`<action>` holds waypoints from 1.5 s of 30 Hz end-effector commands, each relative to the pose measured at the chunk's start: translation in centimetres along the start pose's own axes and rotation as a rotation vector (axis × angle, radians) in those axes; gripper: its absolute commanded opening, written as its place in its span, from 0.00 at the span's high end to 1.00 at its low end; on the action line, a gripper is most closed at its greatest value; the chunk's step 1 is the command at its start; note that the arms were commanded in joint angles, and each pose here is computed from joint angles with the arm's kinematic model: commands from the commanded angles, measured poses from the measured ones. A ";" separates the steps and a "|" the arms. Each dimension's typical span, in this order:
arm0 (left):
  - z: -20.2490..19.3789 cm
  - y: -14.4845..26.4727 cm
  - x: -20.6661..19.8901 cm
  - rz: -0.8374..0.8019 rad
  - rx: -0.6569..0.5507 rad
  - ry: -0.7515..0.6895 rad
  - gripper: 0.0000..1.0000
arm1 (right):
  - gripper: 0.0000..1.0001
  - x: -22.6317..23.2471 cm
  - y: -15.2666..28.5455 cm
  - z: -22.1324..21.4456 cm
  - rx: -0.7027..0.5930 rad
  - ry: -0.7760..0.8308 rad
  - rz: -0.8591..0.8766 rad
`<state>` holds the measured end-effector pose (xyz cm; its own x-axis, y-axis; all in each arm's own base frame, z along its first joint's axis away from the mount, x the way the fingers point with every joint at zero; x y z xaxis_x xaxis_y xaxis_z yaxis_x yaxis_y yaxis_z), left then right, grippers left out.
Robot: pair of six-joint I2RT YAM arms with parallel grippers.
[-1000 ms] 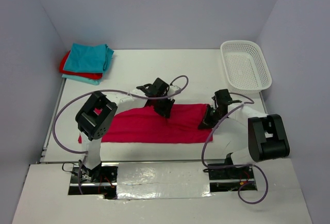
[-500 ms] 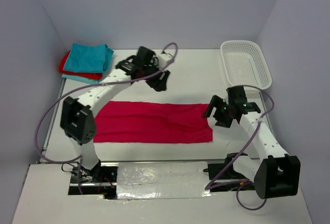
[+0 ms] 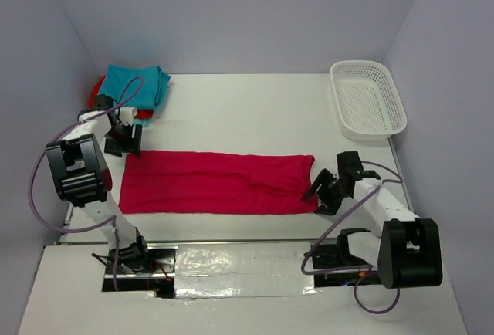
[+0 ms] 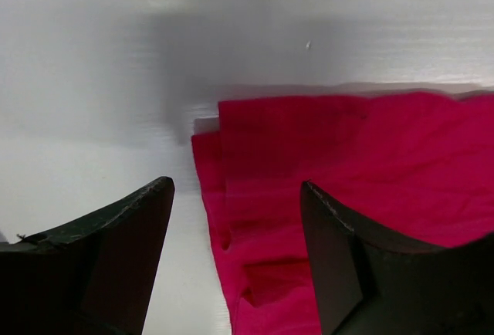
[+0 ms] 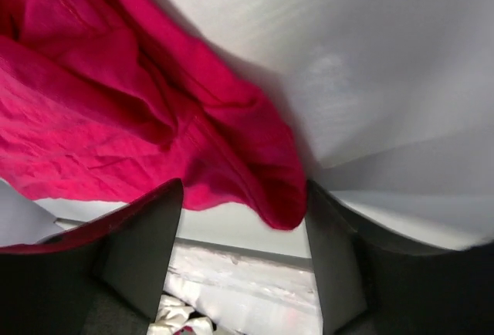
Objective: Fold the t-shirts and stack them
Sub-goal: Rotate the tshirt 90 degrees
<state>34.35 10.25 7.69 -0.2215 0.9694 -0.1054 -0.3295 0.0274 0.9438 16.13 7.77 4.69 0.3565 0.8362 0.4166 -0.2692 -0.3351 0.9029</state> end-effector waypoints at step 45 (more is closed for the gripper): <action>1.8 7.3 -3.1 -0.133 -0.100 -0.121 0.21 | 0.00 22.0 6.8 36.3 -0.573 0.419 0.044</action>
<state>34.20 8.51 12.57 -0.1034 0.9812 -0.1627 -0.3743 0.1132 0.9204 55.87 8.67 11.68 0.0436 0.9446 0.3253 -0.5623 -0.2460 0.7895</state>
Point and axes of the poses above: each gripper's point midway between its finger pads, its own y axis back along the fingers, its own x axis along the line the jaws close on, z = x × y, the point moved 3 cm from there along y, back along the fingers, and after that the axes turned 14 degrees about y, right-handed, at the moved point
